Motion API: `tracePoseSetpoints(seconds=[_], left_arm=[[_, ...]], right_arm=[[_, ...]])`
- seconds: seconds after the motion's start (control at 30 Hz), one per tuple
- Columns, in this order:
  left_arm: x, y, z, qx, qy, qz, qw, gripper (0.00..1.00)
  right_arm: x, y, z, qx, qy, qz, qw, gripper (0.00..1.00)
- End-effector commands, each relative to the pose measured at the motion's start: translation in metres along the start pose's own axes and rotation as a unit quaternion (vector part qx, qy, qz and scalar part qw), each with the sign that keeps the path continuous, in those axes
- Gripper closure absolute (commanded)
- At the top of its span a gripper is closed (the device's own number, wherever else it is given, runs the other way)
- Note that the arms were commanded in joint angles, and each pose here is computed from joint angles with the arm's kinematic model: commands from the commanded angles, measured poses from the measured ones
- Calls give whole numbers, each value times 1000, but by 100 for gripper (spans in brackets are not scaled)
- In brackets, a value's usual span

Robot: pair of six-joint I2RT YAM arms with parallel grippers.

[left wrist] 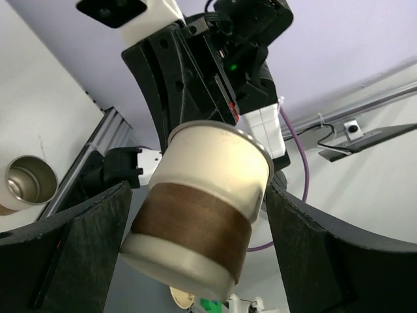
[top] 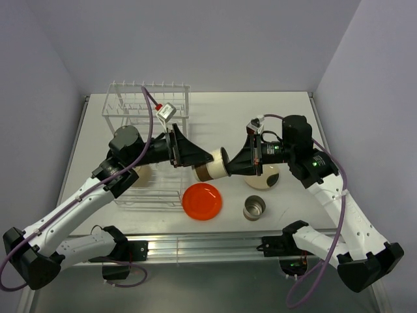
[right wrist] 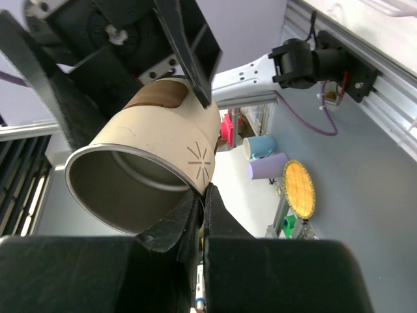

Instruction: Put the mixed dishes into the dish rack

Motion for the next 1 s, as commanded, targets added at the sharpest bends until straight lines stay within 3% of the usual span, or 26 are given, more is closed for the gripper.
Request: tracePoseSetpoints(seconds=[0.0,0.13,0.67,0.8,0.9,0.97], left_arm=[[-32,-12,9,9,44,75,996,10],[-45,-24,19,12,48,114,992,10],[-45,-32,18,-22,39,121,992,16],[-47,-30,16,-23,35,126,991,23],[-48,-30,15,-24,34,129,991,32],[-47,-30,15,-27,28,131,991,43]], right_arm=[[23,-5,1,7,-37,-40,998,100],[25,-3,-2,7,-33,-51,998,100],[24,-1,-8,-10,-18,-70,997,100],[20,-1,-7,-11,-12,-66,998,100],[20,-1,-7,-13,-12,-71,997,100],[19,0,-7,-12,-12,-72,997,100]])
Point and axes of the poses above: each gripper's point midway between its finger pads, its own y axis out along the fingers, its own x axis along the line the jaws close on, z = x × y, the point moved 2 cm from there along -y, back along the fingers, and after that the axes turned 7 degrees about -y, right-handed, at the moved point
